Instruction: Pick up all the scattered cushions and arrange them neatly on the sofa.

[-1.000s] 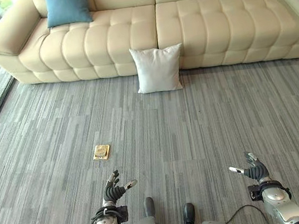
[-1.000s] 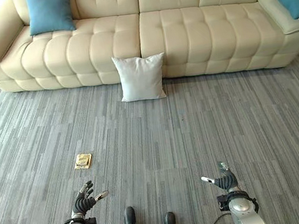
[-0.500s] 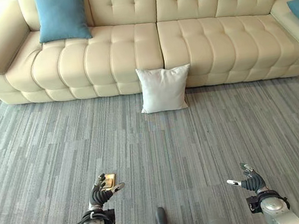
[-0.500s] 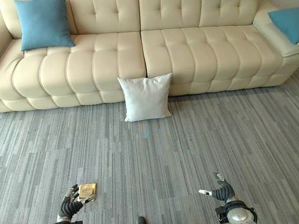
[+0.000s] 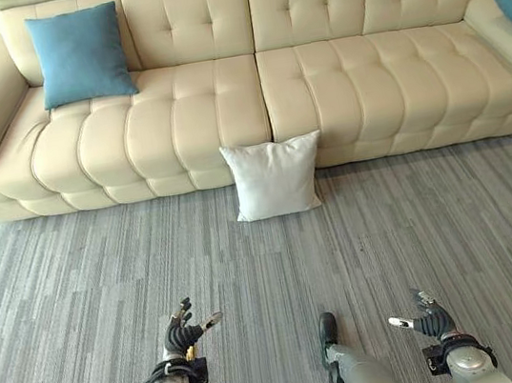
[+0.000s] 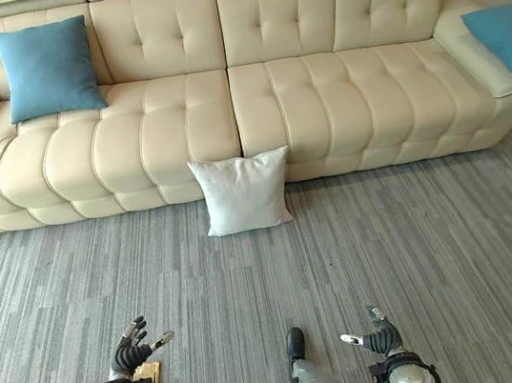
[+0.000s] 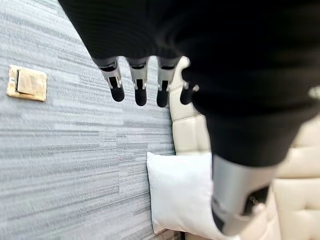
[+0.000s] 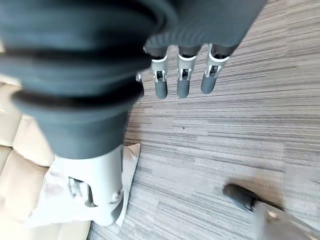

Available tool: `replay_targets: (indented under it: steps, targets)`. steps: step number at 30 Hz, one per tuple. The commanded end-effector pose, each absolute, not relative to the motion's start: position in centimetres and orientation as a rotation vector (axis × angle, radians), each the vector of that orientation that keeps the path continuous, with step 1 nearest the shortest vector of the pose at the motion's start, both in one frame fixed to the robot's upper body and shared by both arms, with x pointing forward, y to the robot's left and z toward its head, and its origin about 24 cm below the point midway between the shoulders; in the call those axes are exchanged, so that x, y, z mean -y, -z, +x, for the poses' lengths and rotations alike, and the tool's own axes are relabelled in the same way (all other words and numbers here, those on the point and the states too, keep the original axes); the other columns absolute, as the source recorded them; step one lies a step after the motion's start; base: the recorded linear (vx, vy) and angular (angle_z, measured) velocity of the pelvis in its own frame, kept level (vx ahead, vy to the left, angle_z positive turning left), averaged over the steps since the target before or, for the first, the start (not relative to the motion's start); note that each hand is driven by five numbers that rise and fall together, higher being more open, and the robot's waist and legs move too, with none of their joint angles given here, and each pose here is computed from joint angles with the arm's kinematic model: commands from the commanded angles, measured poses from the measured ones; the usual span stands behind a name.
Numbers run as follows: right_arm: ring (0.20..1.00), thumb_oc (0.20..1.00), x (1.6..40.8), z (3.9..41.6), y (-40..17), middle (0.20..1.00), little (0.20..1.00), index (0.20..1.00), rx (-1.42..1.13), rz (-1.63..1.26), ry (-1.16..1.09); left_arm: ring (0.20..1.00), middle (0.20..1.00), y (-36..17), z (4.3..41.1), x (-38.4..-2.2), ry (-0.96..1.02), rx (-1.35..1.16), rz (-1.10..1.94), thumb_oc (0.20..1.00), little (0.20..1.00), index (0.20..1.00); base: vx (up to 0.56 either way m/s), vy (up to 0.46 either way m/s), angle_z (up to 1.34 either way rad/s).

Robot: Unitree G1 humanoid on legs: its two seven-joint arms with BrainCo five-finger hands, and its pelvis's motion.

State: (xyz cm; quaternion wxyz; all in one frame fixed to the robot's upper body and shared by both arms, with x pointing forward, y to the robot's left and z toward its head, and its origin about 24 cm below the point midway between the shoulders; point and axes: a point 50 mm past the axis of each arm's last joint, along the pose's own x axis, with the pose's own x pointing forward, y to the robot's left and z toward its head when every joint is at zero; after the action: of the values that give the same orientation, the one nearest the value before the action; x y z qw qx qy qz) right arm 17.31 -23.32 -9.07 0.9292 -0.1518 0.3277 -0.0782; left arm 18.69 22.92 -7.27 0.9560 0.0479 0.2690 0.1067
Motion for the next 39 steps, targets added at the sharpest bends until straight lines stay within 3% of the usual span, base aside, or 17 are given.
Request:
replay_targets:
  steps: [1,22,39]
  targets:
    - [1.0,1.0,25.1,19.5,6.6,1.0,1.0,1.0,-0.544,-0.31,0.217,1.0,1.0,5.1,20.2,-23.1,-0.21,-0.419,0.056,1.0,1.0,1.0,0.34,-0.172,-0.03]
    - [1.0,1.0,24.9,18.7,7.5,1.0,1.0,1.0,-0.599,-0.351,0.184,1.0,1.0,6.7,17.6,-24.2,-0.232,-0.523,0.091,1.0,1.0,1.0,0.31,0.081,-0.19]
    - [1.0,1.0,23.8,19.2,7.9,1.0,1.0,1.0,-0.614,-0.357,0.147,1.0,1.0,5.9,18.6,-24.8,-0.21,-0.497,0.142,1.0,1.0,1.0,0.23,0.061,0.01]
